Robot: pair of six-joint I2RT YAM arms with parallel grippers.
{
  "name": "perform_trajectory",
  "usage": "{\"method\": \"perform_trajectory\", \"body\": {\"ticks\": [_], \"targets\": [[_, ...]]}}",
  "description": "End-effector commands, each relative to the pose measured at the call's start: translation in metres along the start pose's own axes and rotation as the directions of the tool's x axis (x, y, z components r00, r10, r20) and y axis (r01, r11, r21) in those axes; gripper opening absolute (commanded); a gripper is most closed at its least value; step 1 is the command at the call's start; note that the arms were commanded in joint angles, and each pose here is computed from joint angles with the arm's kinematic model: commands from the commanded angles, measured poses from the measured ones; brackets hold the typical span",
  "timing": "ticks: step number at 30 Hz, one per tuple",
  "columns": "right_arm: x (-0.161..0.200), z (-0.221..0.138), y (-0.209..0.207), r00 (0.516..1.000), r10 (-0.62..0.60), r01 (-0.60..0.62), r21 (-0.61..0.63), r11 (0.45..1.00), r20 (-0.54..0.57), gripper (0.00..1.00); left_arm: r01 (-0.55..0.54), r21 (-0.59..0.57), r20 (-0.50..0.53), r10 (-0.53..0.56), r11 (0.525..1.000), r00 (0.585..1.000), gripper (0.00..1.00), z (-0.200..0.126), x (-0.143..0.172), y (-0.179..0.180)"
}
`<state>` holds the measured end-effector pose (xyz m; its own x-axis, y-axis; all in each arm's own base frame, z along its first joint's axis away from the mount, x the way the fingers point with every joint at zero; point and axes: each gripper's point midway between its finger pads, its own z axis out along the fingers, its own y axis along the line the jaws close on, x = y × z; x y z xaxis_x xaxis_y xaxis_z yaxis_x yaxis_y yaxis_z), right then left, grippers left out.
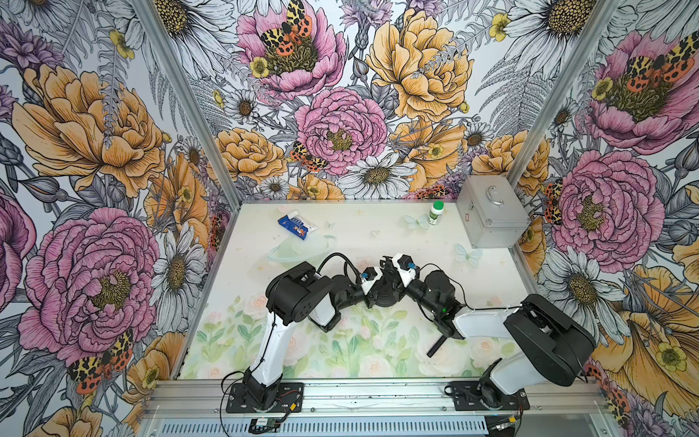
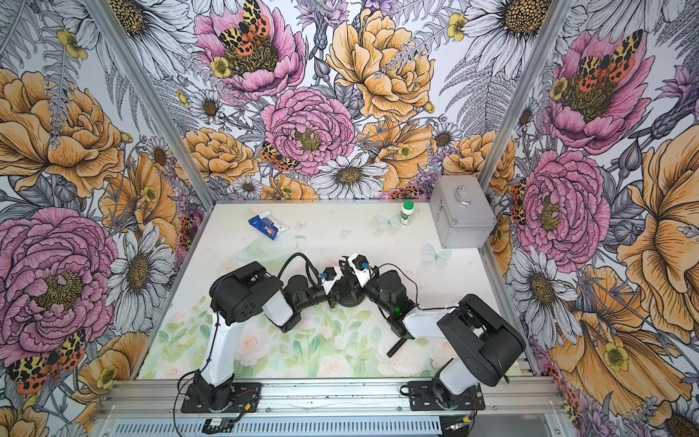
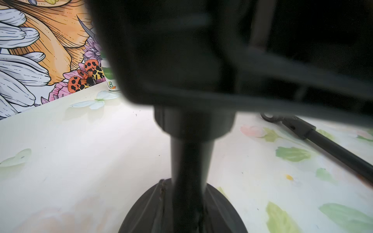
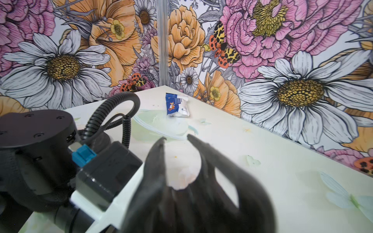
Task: Assemble a microphone stand
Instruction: Screw the microphone stand pole into the microphone stand base.
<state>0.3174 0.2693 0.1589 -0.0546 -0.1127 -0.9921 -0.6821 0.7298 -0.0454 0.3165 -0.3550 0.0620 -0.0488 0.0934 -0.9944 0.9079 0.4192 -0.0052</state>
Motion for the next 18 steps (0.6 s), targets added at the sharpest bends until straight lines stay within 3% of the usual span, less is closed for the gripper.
{"method": "perform_trajectory", "body": {"ticks": [1, 2, 3, 6, 8, 12, 15, 18], "targets": [[0.016, -0.007, -0.021, 0.998, 0.026, -0.018, 0.153, 0.988, -0.049, 0.00, -0.006, -0.075, -0.030, 0.004, 0.997, 1.000, 0.29, -0.002, 0.014, 0.010], [0.015, -0.005, -0.015, 0.999, 0.017, -0.012, 0.115, 0.993, -0.048, 0.03, -0.006, -0.070, -0.033, 0.004, 0.998, 0.999, 0.29, -0.002, 0.015, 0.008], [0.015, -0.005, -0.004, 0.999, -0.007, 0.009, 0.039, 0.999, -0.049, 0.19, -0.005, -0.067, -0.036, 0.003, 0.998, 0.999, 0.29, -0.002, 0.016, 0.006], [0.014, -0.010, 0.025, 0.997, -0.062, 0.051, -0.233, 0.971, -0.041, 0.46, 0.009, -0.052, -0.053, -0.012, 0.999, 0.998, 0.29, -0.001, 0.024, -0.001], [0.008, -0.014, 0.031, 0.997, -0.043, 0.017, -0.372, 0.928, -0.059, 0.52, 0.018, -0.037, -0.068, -0.021, 0.999, 0.997, 0.28, -0.001, 0.031, -0.007], [0.008, -0.018, 0.029, 0.993, -0.042, -0.017, -0.489, 0.872, -0.110, 0.56, 0.022, -0.043, -0.077, -0.025, 0.999, 0.997, 0.28, -0.003, 0.035, -0.005], [0.008, -0.013, 0.020, 0.991, -0.044, -0.021, -0.486, 0.874, -0.123, 0.56, 0.043, -0.049, -0.076, -0.047, 0.998, 0.996, 0.28, -0.003, 0.037, 0.000], [0.005, -0.003, 0.013, 0.991, -0.031, -0.034, -0.471, 0.881, -0.128, 0.48, 0.053, -0.050, -0.082, -0.057, 0.997, 0.995, 0.28, -0.002, 0.041, 0.000]]}}
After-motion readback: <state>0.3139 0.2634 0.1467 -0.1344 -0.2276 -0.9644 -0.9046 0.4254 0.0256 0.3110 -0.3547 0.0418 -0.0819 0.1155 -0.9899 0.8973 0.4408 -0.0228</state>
